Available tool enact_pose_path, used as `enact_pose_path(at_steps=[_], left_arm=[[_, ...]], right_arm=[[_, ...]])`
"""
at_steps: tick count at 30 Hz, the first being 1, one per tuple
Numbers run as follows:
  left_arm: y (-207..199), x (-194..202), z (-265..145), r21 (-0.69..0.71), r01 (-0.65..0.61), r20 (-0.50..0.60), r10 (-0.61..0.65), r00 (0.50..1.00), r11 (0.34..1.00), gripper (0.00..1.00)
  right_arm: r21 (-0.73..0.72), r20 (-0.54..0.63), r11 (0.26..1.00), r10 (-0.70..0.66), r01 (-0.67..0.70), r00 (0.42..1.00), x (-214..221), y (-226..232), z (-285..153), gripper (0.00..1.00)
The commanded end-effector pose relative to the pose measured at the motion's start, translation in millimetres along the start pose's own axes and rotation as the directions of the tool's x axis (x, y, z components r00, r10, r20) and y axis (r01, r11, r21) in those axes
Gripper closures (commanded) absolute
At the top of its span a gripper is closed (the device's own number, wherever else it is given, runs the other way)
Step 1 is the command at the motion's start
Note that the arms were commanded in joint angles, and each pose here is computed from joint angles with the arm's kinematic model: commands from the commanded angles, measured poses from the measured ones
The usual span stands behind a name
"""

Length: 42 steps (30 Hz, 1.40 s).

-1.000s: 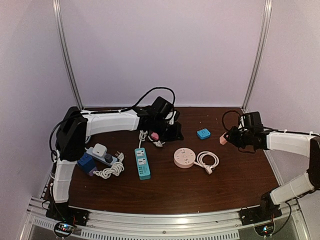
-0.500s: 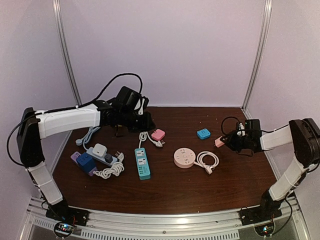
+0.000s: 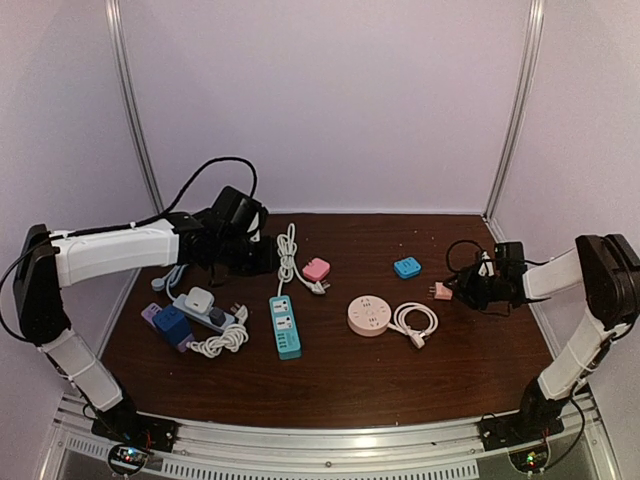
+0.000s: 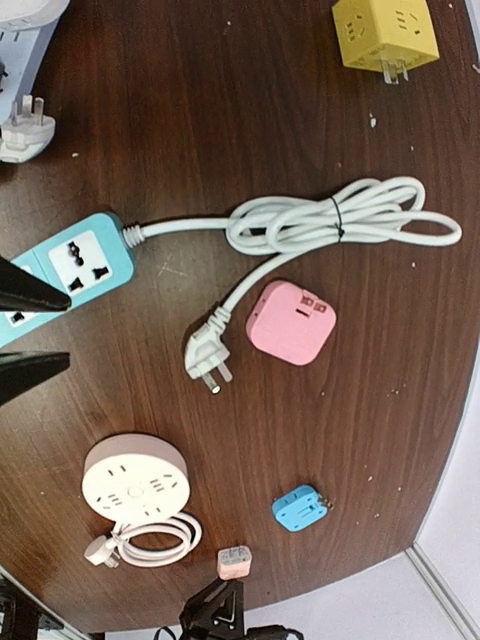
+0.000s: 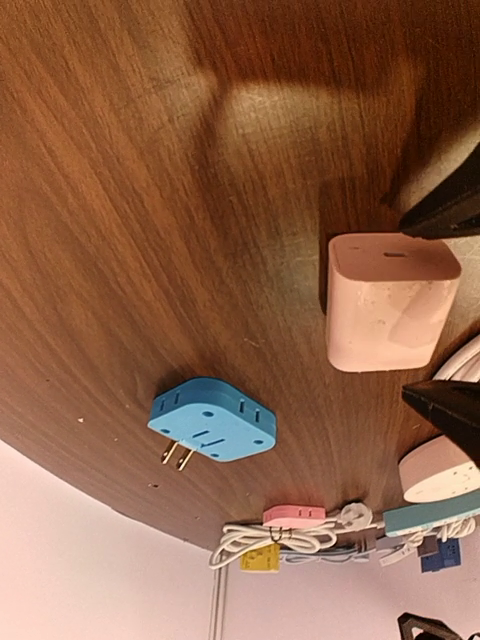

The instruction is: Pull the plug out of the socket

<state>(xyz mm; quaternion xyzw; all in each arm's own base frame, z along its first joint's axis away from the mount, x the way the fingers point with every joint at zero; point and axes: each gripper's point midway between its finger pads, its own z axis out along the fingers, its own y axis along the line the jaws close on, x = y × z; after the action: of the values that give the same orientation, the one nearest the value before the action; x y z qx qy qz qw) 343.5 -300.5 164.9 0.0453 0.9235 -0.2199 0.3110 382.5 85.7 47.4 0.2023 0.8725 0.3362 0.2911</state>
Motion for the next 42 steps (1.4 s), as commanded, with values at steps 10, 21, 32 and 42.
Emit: enact_pose_path(at_steps=[10, 21, 32, 42], left_arm=[[88, -13, -60, -0.256, 0.129, 0.13, -0.098, 0.987, 0.958, 0.72], [180, 16, -101, -0.448, 0.265, 0.153, -0.218, 0.964, 0.854, 0.42], [228, 77, -120, -0.635, 0.448, 0.167, -0.454, 0.875, 0.629, 0.07], [240, 106, -112, -0.681, 0.541, 0.21, -0.576, 0.79, 0.493, 0.02]], right_arm=[[0.135, 0.017, 0.987, -0.092, 0.089, 0.996, 2, -6, -20, 0.26], [0.251, 0.004, 0.918, -0.32, 0.308, 0.948, 19, 39, -42, 0.02], [0.268, -0.042, 0.845, -0.469, 0.463, 0.882, 37, 87, -30, 0.0], [0.214, -0.077, 0.828, -0.514, 0.518, 0.854, 60, 113, -13, 0.0]])
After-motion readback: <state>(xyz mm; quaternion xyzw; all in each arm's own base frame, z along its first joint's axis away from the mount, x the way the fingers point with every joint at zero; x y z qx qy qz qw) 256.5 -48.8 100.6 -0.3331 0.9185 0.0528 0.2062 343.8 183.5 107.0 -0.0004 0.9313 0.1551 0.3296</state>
